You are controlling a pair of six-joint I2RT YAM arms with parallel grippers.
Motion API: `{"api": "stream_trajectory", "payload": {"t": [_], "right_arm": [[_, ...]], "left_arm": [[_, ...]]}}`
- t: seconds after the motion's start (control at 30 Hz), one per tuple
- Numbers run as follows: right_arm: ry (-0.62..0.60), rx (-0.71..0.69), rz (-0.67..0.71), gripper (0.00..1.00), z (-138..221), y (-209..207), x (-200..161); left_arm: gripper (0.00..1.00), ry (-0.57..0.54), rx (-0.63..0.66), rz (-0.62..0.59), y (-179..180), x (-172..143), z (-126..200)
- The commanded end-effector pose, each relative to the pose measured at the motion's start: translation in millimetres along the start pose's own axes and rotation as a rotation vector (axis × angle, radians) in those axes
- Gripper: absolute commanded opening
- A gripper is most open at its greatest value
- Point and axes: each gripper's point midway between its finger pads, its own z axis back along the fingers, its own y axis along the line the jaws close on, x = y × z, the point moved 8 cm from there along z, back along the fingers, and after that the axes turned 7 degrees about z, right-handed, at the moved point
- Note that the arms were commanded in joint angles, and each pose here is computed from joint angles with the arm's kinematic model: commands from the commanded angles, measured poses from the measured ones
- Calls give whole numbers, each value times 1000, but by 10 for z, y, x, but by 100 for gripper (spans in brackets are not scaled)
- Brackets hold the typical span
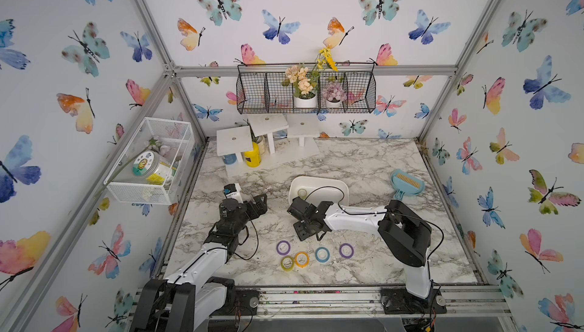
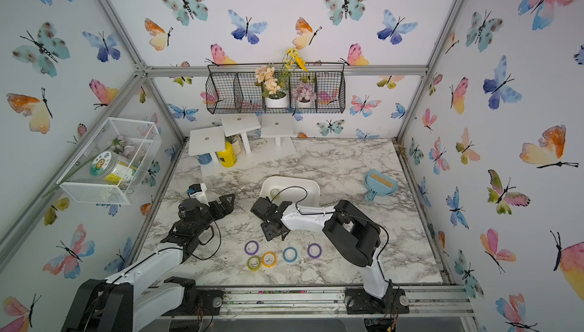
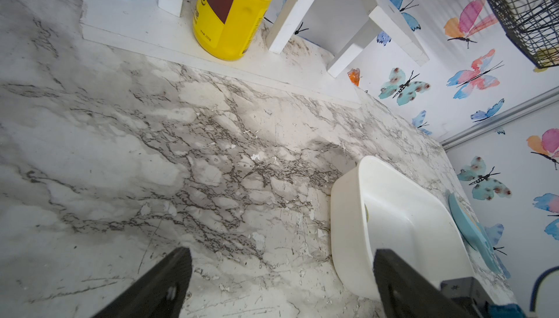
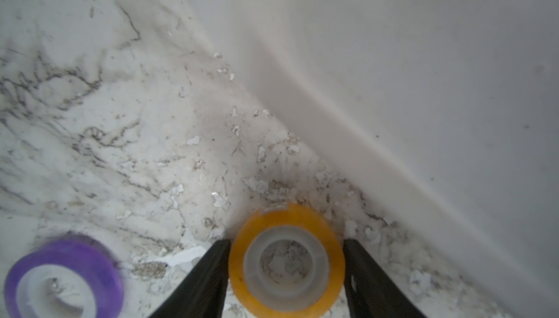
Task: Put the transparent tape into the storage box
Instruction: Pick up the tape at the center of the board.
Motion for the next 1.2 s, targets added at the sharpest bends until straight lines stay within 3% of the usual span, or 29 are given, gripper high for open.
{"api": "stream_trajectory", "payload": {"t": [0.0, 0.37, 0.83, 1.17], "right_arm": [[24, -16, 0, 60, -15, -17, -19], [18, -16, -6, 60, 101, -30, 4], [-88, 57, -5, 60, 693, -40, 199], [-173, 20, -41, 60, 911, -452, 586]], "left_arm": [[99, -23, 9, -9, 6, 42, 7], [99, -23, 13, -9, 16, 35, 6], [99, -23, 12, -8, 14, 36, 8], [99, -21, 10, -10, 8, 36, 3]]}}
